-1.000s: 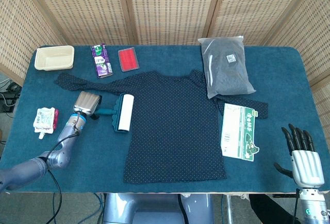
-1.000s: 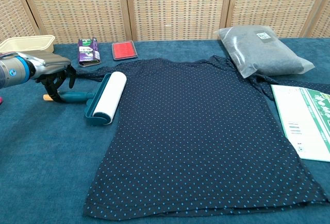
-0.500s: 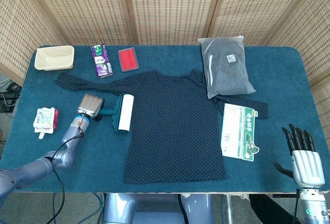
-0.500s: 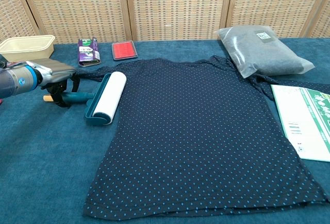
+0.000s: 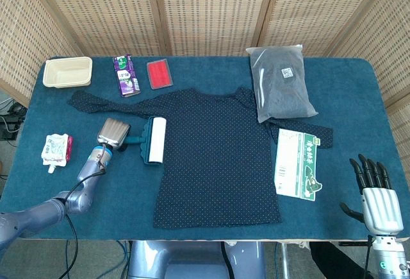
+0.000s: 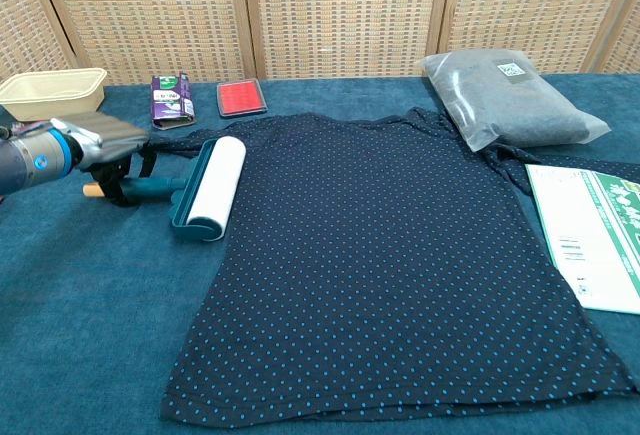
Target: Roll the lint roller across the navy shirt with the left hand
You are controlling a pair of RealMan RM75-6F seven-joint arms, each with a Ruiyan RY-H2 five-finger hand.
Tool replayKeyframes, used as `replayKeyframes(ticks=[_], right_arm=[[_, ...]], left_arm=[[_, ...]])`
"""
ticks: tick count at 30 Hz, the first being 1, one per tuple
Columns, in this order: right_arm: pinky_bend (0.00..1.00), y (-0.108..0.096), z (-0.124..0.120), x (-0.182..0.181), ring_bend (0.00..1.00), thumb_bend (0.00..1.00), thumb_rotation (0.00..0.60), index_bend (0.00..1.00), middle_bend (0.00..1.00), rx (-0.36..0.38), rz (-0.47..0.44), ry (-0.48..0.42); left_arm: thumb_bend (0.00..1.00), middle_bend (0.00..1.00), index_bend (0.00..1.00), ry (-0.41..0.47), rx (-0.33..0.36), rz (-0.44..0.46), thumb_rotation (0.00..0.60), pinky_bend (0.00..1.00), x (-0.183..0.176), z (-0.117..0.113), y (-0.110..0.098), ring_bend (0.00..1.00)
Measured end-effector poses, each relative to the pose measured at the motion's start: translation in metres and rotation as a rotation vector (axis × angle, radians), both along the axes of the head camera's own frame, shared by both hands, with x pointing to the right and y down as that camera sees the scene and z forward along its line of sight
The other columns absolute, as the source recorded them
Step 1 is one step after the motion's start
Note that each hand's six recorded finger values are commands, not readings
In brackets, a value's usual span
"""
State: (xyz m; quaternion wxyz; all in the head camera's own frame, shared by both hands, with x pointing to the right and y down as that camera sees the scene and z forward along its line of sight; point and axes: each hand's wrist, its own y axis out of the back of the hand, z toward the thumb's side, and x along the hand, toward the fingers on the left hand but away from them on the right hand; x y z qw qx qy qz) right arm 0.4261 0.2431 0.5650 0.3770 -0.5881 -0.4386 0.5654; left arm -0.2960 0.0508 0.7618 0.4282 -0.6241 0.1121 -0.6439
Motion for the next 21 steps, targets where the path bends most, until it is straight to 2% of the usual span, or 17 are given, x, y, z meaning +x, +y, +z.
replayKeyframes(ticks=[8,14,21], right_arm=[[0.0,-0.001,-0.003,0.0,0.0,0.11,0.6,0.0,0.0,0.006,0.002,-0.011],[0.0,-0.002,-0.007,0.004,0.0,0.11,0.6,0.0,0.0,0.015,0.013,-0.024],[0.0,-0.003,-0.008,0.007,0.0,0.11,0.6,0.0,0.0,0.014,0.021,-0.03]], left_arm=[[1.0,0.7,0.88,-0.006,0.031,0.07,0.6,0.63,0.014,-0.042,-0.021,0.59],[1.0,0.69,0.89,-0.037,-0.01,0.073,0.6,0.61,0.028,-0.067,-0.031,0.59],[1.0,0.66,0.9,-0.101,-0.042,0.112,0.6,0.59,0.047,-0.08,-0.035,0.57]])
